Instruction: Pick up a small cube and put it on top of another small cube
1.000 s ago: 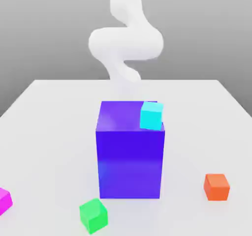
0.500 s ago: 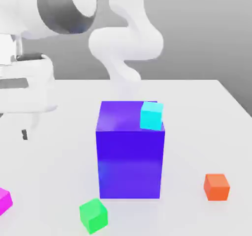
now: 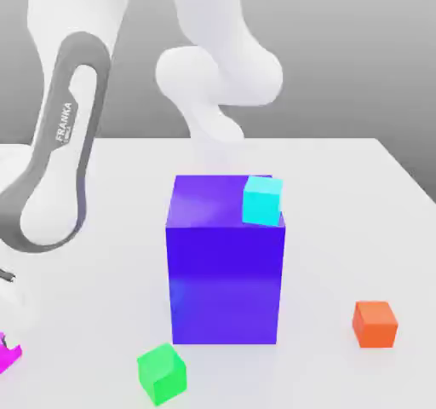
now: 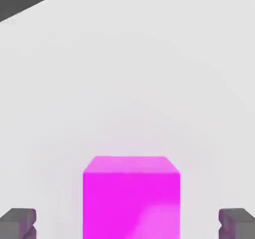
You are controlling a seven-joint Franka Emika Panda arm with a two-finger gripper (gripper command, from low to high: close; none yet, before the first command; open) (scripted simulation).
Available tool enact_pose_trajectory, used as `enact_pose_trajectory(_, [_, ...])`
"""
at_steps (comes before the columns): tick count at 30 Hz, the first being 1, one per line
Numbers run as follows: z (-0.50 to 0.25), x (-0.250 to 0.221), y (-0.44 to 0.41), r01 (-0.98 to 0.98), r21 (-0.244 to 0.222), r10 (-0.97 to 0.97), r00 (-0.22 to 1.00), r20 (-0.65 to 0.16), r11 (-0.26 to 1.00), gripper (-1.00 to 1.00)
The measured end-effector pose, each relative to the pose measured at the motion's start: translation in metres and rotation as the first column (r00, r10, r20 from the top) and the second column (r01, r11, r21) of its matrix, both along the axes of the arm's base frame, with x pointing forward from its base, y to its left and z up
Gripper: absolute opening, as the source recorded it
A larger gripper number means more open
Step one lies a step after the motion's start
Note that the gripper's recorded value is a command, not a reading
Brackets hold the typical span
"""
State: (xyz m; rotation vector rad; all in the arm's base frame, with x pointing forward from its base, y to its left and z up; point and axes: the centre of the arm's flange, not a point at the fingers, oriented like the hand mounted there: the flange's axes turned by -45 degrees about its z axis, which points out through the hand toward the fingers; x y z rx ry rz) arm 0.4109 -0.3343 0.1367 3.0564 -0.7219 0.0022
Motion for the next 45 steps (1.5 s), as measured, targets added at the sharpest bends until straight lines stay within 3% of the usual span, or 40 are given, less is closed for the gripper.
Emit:
enact_pose_trajectory(6, [-0.003, 0.0, 0.0, 0.0, 0.001, 0.0, 1.0, -0.001, 1.0, -1.0])
enact_pose_trajectory(10, [0.046, 0.0, 0.0, -0.003, 0.001, 0.003, 1.0, -0.001, 1.0, -1.0])
enact_pose_trajectory(15, [0.061, 0.009, 0.023, -0.23, -0.004, 0.23, 0.973, -0.009, 0.973, -1.0])
enact_pose_trajectory(21, [0.069, 0.022, 0.054, -0.524, -0.007, 0.524, 0.852, -0.02, 0.852, -1.0])
enact_pose_trajectory(33, [0.084, 0.039, 0.119, -0.928, 0.002, 0.927, 0.373, -0.031, 0.373, -1.0])
enact_pose_trajectory(45, [0.097, 0.047, 0.183, -0.968, 0.012, 0.968, -0.25, -0.023, -0.25, -1.0])
